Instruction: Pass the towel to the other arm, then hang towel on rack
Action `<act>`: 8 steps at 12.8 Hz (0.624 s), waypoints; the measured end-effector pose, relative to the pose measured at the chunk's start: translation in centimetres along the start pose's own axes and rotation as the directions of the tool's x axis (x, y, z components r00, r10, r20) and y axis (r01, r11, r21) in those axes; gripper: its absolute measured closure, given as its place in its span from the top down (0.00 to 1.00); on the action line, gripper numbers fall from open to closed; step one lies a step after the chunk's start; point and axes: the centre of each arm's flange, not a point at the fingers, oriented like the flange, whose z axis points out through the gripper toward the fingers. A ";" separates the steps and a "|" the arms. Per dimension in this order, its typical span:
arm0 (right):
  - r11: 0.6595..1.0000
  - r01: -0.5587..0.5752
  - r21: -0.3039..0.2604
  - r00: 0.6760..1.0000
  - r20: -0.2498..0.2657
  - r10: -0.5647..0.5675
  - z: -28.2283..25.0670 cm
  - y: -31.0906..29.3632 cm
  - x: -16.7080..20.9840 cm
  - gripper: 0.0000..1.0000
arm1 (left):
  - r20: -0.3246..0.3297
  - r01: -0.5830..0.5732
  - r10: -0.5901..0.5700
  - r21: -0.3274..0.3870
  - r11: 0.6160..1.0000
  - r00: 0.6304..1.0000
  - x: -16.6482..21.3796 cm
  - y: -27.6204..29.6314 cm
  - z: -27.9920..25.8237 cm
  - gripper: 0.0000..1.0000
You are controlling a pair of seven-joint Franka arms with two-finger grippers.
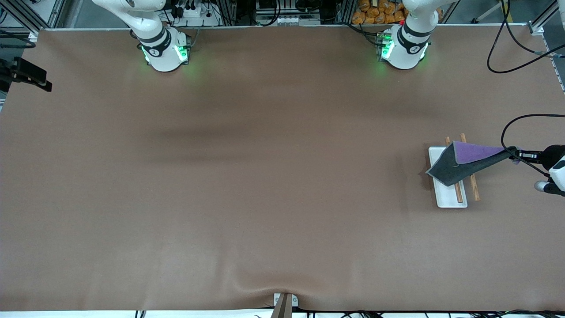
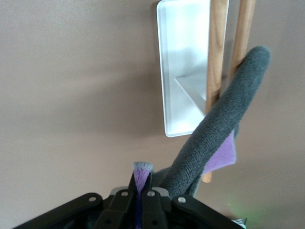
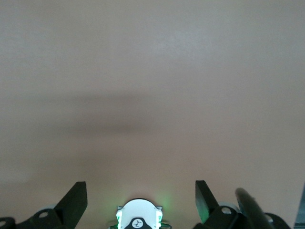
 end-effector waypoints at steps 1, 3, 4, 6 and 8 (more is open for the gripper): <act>0.999 -0.034 0.030 0.999 -0.013 0.034 0.0 0.1 -0.1 1.00 | 0.001 -0.006 0.006 -0.003 1.000 1.000 0.1 -0.4 0.4 0.03; 0.990 -0.124 0.065 0.992 -0.025 0.125 -0.1 0.2 -0.1 1.00 | 0.007 -0.008 0.008 -0.007 1.000 1.000 0.4 -0.6 1.0 0.07; 0.987 -0.145 0.070 0.989 -0.026 0.147 -0.1 0.1 -0.1 1.00 | 0.008 -0.008 0.008 -0.007 1.000 1.000 0.4 -0.6 1.1 0.15; 0.986 -0.152 0.074 0.987 -0.033 0.155 -0.1 -0.1 0.0 1.00 | 0.007 -0.001 0.001 -0.010 1.000 1.000 0.2 -1.1 1.1 0.40; 0.986 -0.149 0.075 0.987 -0.046 0.153 -0.3 -0.4 0.1 1.00 | 0.004 0.003 -0.003 -0.013 1.000 1.000 0.1 -1.3 1.1 0.61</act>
